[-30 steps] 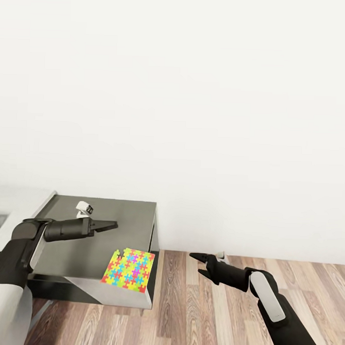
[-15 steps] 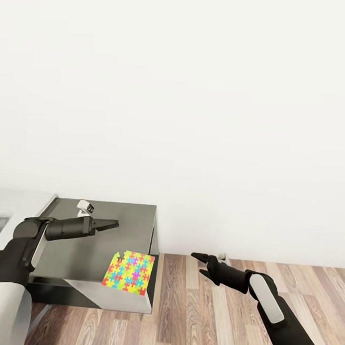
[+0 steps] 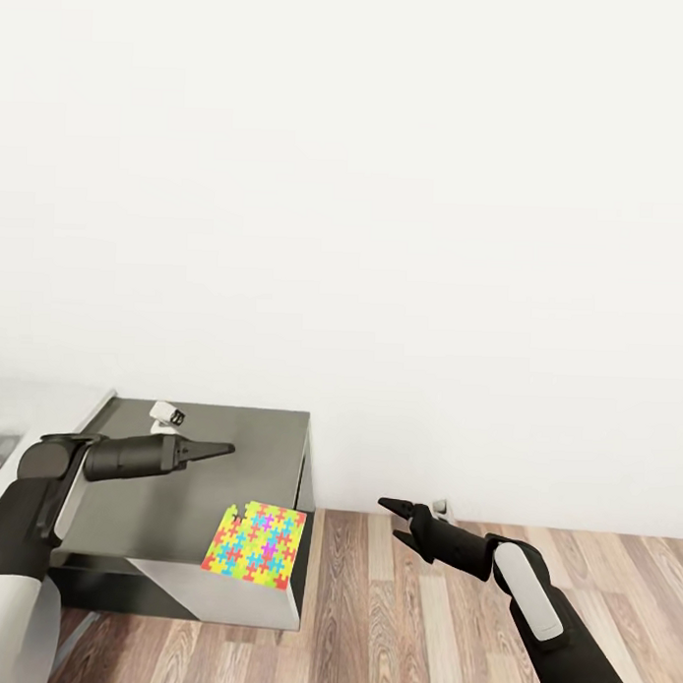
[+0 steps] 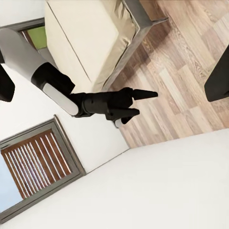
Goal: Put all the toys in the child's room - the three board games (two on the bed and one on the table), the two jigsaw puzzles on the table, and the tennis ball on the table - inside the toy box on the table in the child's room.
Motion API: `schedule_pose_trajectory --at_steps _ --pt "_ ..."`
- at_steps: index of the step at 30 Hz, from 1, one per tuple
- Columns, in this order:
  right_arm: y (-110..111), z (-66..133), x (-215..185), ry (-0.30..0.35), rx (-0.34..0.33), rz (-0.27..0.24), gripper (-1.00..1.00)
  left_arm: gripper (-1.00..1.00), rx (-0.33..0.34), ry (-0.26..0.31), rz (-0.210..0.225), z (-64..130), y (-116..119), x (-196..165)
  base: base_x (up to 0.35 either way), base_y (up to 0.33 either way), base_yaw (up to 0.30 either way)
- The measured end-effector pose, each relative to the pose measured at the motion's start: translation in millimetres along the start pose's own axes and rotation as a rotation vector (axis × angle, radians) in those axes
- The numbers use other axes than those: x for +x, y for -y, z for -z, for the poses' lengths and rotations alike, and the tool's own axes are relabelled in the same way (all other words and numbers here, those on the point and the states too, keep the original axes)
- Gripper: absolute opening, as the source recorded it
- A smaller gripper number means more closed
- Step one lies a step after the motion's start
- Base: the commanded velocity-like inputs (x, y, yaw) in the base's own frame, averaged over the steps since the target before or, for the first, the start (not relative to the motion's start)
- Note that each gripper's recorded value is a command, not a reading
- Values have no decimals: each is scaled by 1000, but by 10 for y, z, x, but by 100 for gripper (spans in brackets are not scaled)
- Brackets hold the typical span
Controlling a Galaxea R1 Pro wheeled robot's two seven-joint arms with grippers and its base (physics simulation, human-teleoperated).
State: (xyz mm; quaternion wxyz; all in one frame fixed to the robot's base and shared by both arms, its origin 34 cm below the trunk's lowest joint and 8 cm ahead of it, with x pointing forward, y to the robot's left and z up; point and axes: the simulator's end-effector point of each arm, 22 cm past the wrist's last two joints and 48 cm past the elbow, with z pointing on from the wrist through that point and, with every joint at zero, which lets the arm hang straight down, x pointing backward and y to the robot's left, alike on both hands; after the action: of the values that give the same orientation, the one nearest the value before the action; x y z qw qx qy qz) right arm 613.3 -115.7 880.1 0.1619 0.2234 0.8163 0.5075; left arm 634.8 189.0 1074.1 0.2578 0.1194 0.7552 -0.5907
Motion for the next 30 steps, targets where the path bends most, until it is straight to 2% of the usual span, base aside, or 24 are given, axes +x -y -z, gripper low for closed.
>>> schedule_pose_trajectory --at_steps 30 --pt "-233 79 -52 19 -27 37 100 100 -1 11 -40 75 201 -65 0 0 0"
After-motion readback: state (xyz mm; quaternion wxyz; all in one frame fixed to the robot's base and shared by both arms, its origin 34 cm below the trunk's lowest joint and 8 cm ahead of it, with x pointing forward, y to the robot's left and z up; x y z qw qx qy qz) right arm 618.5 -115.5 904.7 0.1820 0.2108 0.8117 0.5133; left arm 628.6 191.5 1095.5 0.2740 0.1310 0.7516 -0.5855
